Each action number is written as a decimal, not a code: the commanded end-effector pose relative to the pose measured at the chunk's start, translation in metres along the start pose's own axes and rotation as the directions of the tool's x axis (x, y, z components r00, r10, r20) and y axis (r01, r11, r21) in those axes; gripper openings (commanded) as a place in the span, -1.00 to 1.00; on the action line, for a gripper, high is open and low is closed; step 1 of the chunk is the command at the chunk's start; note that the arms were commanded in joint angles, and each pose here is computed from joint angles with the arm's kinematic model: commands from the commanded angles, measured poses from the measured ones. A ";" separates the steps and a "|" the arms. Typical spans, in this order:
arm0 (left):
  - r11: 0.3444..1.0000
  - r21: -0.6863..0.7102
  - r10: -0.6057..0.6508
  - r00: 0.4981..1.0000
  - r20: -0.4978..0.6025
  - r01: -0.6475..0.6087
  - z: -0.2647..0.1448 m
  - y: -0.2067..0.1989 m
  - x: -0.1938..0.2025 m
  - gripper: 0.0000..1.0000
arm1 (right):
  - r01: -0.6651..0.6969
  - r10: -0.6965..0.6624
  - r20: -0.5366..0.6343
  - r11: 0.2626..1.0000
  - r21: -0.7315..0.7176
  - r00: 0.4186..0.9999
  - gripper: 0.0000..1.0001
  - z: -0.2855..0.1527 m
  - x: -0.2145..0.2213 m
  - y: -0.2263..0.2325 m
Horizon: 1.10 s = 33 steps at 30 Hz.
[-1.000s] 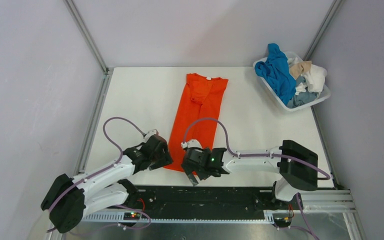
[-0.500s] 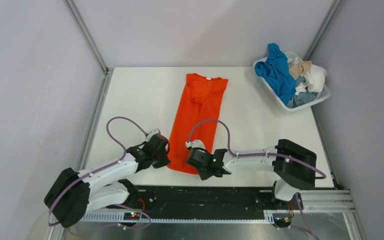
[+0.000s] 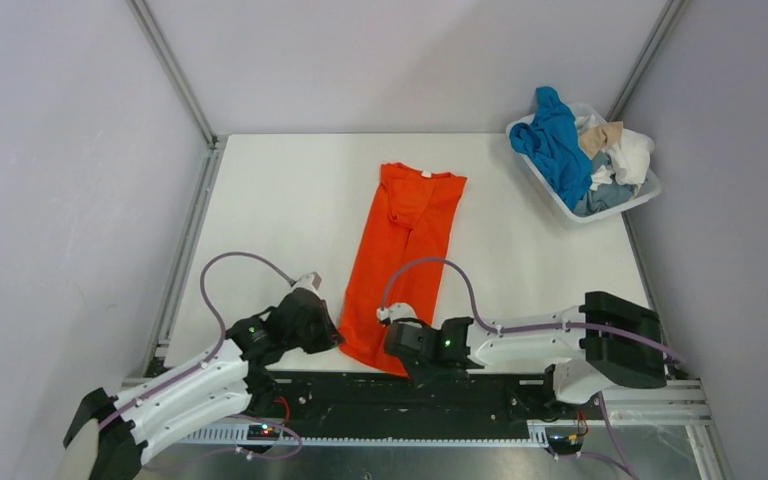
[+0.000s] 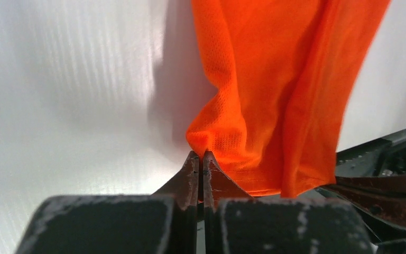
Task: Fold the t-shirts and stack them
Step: Grab the bottom of the folded rectangular tshirt with both arms, then fold the folded rectangular tshirt in 1/3 of the way
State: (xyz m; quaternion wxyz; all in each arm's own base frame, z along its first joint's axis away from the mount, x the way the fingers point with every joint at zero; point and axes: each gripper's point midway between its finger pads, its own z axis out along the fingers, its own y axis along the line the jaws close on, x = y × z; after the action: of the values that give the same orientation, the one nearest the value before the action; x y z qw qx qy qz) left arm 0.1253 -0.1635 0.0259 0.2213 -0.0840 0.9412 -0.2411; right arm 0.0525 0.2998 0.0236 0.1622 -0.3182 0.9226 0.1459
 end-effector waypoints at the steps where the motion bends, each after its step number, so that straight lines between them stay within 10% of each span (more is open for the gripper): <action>1: 0.995 0.080 0.051 0.994 0.095 -0.059 -0.018 -0.041 -0.037 -1.00 | -0.065 0.065 0.031 0.998 0.015 0.997 -1.00 -0.015 -0.015 -0.019; 33: 0.997 -0.077 0.043 0.978 0.204 -0.027 0.069 -0.123 -0.281 -1.00 | -0.327 0.295 0.399 0.945 0.012 0.868 -1.00 -0.059 -0.243 -0.228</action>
State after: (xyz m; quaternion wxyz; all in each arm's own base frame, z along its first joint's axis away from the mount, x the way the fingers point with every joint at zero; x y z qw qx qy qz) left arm 0.3897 -0.2202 0.1279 0.3072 -0.1174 0.9272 -0.1793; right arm 0.3390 0.2350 0.1236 0.3110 -0.1040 0.9253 0.1907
